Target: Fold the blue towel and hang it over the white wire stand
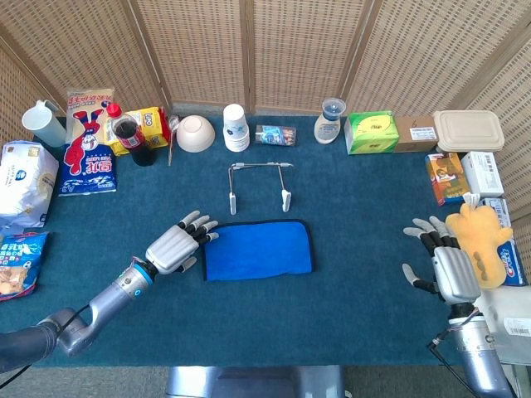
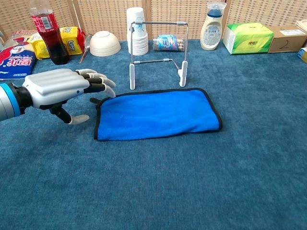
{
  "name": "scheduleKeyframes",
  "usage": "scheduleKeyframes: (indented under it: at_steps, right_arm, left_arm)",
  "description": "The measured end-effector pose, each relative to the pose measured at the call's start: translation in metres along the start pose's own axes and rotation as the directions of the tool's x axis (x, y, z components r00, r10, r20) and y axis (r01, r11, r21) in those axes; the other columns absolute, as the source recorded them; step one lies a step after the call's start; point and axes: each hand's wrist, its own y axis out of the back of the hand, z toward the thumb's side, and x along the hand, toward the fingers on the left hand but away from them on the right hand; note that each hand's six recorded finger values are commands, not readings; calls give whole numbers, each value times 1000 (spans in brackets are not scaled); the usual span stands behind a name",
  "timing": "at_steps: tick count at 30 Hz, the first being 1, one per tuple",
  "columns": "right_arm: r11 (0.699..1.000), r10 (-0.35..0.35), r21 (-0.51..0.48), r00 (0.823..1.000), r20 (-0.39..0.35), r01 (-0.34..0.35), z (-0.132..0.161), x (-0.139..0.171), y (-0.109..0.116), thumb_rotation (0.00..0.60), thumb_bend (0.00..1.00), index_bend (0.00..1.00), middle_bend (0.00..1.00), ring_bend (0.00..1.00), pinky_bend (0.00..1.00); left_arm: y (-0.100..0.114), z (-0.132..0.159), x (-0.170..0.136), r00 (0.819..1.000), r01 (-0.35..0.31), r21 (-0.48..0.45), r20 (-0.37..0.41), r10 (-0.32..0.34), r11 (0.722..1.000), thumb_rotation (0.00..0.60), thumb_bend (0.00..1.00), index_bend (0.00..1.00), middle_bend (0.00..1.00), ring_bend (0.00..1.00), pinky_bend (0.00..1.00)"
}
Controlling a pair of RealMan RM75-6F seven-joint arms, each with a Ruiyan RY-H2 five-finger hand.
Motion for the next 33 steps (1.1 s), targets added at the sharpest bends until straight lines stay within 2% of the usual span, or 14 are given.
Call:
scheduleKeyframes:
  at_steps: [19, 33]
  right_arm:
    - [1000, -6, -3, 1000, 18, 6, -3, 2, 4, 600, 333, 239, 164, 3, 0]
    - [1000, -8, -8, 1000, 29, 8, -7, 4, 4, 600, 331, 239, 164, 1, 0]
  left_arm:
    - [-19, 2, 6, 1000, 7, 70, 18, -8, 998, 600, 173, 162, 89, 0, 0]
    - [-16, 11, 20, 998, -50, 76, 30, 47, 996, 600, 174, 174, 115, 0, 0]
